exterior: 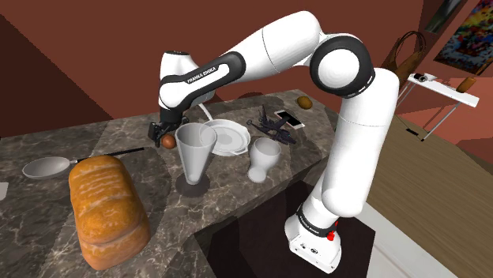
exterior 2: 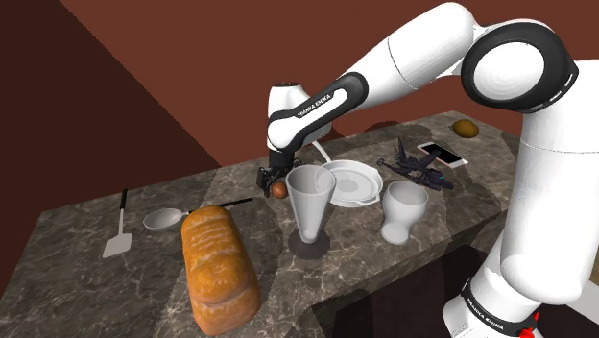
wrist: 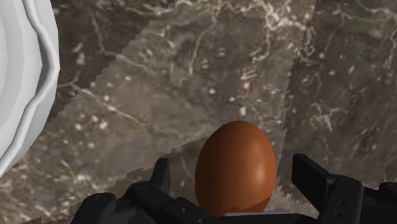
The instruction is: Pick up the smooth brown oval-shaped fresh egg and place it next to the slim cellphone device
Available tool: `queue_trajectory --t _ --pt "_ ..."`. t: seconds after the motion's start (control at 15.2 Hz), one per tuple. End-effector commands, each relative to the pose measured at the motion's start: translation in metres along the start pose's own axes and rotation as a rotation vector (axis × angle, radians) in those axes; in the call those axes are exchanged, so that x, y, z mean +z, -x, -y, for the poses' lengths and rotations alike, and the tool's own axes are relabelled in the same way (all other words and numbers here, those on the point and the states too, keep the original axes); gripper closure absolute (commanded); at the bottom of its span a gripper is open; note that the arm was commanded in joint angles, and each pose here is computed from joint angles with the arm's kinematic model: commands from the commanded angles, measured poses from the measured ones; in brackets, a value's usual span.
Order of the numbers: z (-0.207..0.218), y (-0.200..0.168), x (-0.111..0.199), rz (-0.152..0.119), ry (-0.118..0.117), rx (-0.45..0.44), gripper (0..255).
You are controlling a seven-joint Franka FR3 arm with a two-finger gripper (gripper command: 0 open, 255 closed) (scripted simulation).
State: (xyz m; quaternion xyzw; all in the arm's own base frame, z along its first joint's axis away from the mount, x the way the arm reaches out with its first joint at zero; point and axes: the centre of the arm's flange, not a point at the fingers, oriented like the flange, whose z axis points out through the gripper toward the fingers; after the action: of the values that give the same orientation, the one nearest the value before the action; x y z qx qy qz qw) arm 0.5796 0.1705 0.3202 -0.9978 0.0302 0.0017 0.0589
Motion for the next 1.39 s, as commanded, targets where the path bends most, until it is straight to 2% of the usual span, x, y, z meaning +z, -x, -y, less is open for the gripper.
queue_trajectory --t 0.0,0.59,1.32 --pt "0.000 0.000 0.000 0.000 0.000 0.000 255" --pt "0.000 0.000 0.000 0.000 0.000 0.000 255" --pt "0.007 0.000 -0.058 0.000 0.000 0.000 255"
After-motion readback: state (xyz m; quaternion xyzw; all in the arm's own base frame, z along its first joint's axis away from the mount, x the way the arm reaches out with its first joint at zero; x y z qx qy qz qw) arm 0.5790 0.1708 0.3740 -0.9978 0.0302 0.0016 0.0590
